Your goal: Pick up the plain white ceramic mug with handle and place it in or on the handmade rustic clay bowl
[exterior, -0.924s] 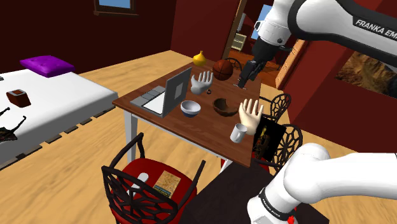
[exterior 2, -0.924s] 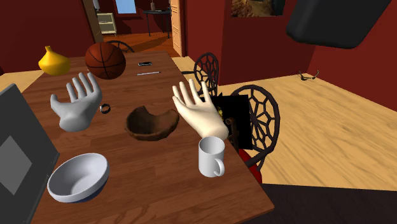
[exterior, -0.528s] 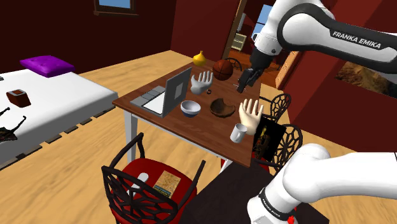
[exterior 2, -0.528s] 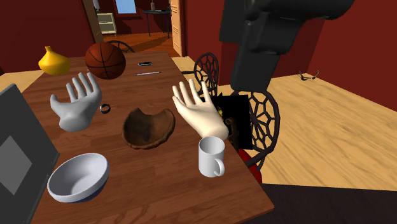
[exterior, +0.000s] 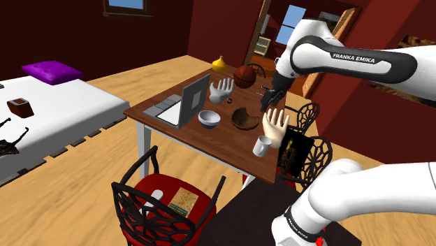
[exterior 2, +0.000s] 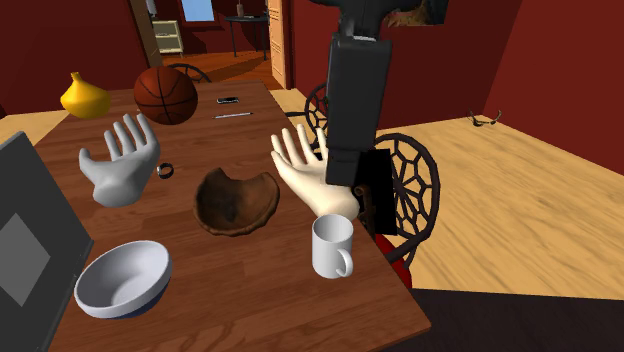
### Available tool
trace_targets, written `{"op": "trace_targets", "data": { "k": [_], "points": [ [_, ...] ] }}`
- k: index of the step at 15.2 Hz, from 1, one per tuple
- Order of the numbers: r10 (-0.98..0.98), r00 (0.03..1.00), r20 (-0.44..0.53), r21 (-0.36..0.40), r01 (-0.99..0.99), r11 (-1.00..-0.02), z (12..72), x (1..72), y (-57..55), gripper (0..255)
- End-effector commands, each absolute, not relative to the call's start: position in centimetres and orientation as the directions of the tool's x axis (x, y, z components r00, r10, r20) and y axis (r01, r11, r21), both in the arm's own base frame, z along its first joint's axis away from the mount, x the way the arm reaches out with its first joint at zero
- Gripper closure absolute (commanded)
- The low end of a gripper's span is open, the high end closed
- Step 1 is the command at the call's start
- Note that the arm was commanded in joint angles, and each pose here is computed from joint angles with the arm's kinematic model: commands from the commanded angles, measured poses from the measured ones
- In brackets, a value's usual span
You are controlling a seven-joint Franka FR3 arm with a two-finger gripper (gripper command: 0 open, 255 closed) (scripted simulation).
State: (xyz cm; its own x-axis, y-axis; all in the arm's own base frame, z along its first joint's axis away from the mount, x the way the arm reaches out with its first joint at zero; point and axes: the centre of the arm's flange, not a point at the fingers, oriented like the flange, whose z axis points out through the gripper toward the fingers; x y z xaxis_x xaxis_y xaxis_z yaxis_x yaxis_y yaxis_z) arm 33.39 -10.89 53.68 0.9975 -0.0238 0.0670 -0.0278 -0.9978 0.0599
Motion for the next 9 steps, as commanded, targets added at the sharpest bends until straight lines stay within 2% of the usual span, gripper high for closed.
{"op": "trace_targets", "data": {
  "k": [1, 9],
  "points": [
    [-0.044, 0.997, 0.057, 0.052, -0.047, -0.998, 51.6, 33.9, -12.6, 0],
    [-0.126, 0.992, 0.012, 0.019, -0.126, -0.992, 43.7, 34.8, -20.1, 0]
  ]
}}
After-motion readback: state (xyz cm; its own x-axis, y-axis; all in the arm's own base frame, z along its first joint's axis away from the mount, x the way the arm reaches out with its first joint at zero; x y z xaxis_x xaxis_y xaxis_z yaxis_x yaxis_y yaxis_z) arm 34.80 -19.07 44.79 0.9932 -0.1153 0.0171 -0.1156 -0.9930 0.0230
